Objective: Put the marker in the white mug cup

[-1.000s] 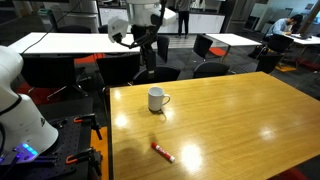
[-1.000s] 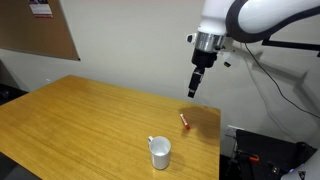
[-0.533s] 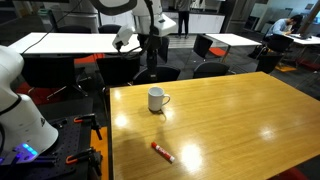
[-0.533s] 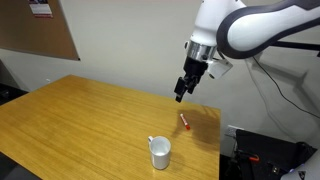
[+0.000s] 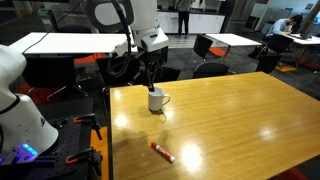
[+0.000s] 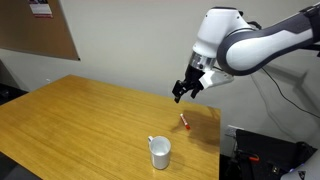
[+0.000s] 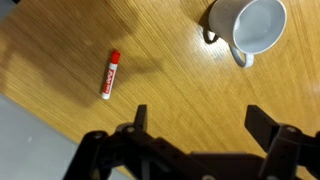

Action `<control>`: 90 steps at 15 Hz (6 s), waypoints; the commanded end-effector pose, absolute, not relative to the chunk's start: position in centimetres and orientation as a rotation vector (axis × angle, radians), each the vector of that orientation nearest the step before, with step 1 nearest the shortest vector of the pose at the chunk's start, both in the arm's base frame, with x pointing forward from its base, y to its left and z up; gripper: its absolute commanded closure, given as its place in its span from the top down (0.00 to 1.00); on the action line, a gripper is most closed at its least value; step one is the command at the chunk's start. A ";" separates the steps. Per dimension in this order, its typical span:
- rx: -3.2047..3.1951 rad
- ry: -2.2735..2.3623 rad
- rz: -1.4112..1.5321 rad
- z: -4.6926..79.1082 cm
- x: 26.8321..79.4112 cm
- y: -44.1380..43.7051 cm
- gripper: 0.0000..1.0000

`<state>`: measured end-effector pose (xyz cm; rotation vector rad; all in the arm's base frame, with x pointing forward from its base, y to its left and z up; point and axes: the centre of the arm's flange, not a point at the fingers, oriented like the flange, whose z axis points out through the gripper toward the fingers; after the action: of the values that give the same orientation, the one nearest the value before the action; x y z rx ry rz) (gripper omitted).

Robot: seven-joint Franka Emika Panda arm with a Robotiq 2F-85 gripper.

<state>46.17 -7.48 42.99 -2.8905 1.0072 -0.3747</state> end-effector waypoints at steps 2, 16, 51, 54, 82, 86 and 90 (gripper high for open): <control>-2.831 1.237 -0.445 41.1 44.6 -9.0 1.00; -2.747 1.350 -0.495 33.8 45.3 -14.6 1.00; -2.632 1.494 -0.206 21.1 47.9 -20.5 1.00; -2.620 1.512 -0.195 20.3 47.5 -20.9 1.00; -2.615 1.562 -0.150 17.7 48.8 -22.9 0.77; -2.618 1.562 -0.145 17.6 48.9 -22.9 0.62; -2.619 1.562 -0.142 17.5 49.0 -22.9 0.31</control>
<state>48.65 -22.31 17.51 -2.6161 1.5789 -0.1499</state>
